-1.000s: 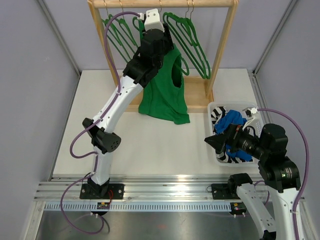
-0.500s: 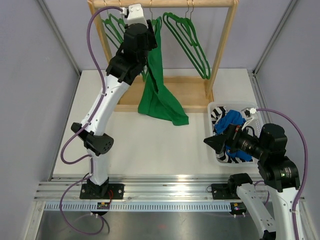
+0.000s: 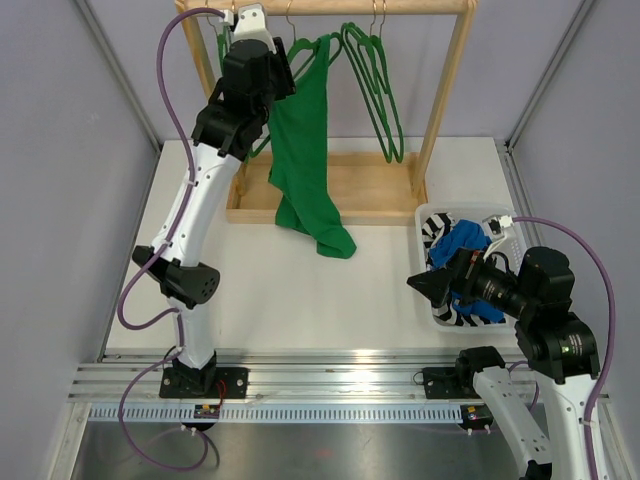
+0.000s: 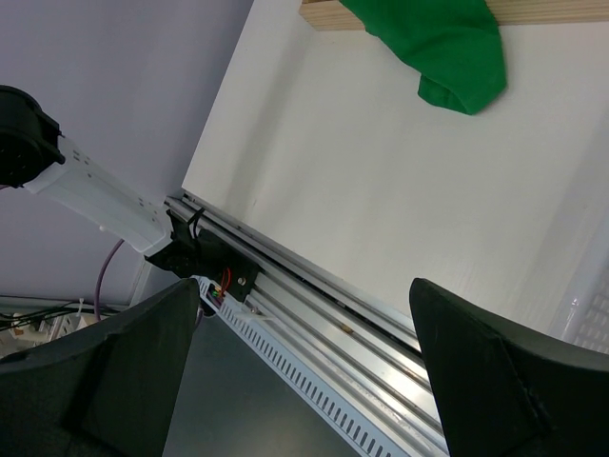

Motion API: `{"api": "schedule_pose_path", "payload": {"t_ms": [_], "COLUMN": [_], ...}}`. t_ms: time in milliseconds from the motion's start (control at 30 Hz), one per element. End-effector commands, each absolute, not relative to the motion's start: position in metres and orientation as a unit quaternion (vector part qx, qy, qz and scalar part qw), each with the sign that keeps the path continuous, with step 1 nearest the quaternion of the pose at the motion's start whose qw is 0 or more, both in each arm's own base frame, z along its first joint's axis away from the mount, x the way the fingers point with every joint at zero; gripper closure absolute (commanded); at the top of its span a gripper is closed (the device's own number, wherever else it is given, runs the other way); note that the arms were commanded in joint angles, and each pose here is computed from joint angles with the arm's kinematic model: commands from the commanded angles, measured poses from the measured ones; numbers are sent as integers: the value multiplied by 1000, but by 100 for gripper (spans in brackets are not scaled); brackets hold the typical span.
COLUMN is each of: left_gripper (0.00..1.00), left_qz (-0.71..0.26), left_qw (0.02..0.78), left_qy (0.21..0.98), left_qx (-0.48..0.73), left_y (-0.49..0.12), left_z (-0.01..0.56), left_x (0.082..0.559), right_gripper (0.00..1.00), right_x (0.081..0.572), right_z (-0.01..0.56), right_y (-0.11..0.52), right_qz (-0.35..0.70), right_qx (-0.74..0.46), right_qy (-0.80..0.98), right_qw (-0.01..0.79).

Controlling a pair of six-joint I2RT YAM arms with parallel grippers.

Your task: Remove the tank top from the hanger

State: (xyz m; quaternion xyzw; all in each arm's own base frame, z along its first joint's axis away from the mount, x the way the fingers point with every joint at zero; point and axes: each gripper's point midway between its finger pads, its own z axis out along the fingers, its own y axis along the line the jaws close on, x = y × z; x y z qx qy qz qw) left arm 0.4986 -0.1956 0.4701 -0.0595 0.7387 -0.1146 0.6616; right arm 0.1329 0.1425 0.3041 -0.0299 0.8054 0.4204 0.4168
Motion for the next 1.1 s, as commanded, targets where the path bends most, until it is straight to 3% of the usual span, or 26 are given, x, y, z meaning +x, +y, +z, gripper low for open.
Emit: {"api": "schedule_pose_path", "payload": {"t_ms": [0, 167, 400, 533, 667, 867, 933, 1000, 1067], "left_gripper": [56, 60, 72, 64, 63, 73, 70, 60, 59], "left_qz": [-129, -129, -135, -123, -116, -112, -115, -119, -122], "left_qw": [672, 669, 677, 671, 664, 666, 671, 676, 681], "left_qy": [728, 731, 723, 731, 739, 737, 732, 727, 722], "left_qx": [-40, -18, -1, 7, 15, 18, 19, 18, 18], "left_y": [-196, -198, -204, -205, -207, -207, -206, -206, -206], "left_z": [486, 480, 485, 475, 465, 466, 471, 477, 482], "left_x": [492, 497, 500, 506, 510, 511, 509, 508, 507], "right_gripper": [0, 1, 1, 0, 1, 1, 0, 0, 1], "right_x": [138, 139, 140, 141, 141, 143, 145, 145, 147], "right_z": [312, 309, 307, 307, 307, 307, 306, 306, 306], "right_y": [145, 145, 145, 145, 145, 145, 145, 145, 145], "right_qz": [430, 427, 426, 425, 424, 423, 422, 423, 423], "right_qx": [-37, -37, -39, -39, -38, -39, -36, -38, -37], "right_qy": [794, 797, 797, 798, 798, 799, 800, 800, 800], "right_qw": [429, 427, 426, 426, 426, 426, 425, 424, 424]}}
